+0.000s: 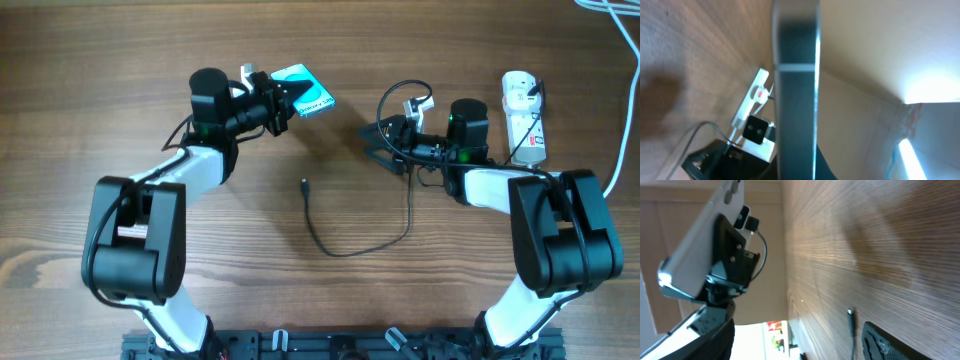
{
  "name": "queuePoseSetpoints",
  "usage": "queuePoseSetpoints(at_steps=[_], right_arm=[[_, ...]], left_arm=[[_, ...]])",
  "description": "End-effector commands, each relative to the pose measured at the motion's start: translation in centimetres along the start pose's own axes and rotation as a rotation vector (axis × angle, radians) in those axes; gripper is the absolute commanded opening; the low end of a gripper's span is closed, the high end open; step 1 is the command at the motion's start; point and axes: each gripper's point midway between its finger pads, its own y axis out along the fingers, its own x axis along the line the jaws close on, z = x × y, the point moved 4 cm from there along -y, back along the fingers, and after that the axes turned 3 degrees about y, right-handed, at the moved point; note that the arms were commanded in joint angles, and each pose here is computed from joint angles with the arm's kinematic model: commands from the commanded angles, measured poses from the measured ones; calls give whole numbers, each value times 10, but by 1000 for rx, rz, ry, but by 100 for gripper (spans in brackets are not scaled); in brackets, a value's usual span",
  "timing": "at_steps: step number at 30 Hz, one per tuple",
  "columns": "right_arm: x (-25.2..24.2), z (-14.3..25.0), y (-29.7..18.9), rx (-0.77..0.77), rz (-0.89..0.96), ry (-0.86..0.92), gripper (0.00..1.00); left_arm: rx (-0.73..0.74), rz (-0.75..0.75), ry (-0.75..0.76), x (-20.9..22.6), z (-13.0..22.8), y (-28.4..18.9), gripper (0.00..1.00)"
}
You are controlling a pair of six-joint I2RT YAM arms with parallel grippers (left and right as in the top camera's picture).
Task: Plug charger to phone and switch on socket
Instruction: 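Hold the phone with the left gripper and release with the right, then move the right gripper down toward the black cable's USB-C plug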
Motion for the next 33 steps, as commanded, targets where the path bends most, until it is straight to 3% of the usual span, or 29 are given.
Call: queuePoseSetpoints(at_steps=[1,6,16,33], right_arm=[[-4,4,-3,18,11,-83,82],[1,7,-8,5,47,-117,83],[2,20,-33,-77,290,-214,92],[13,52,-34,-80,557,-446,90]], left_arm=[[93,-25,-121,-4,2,5,4],[148,-73,-178,5,0,12,4],[181,-69,-109,4,1,14,4],[202,-68,-82,4,4,13,4]])
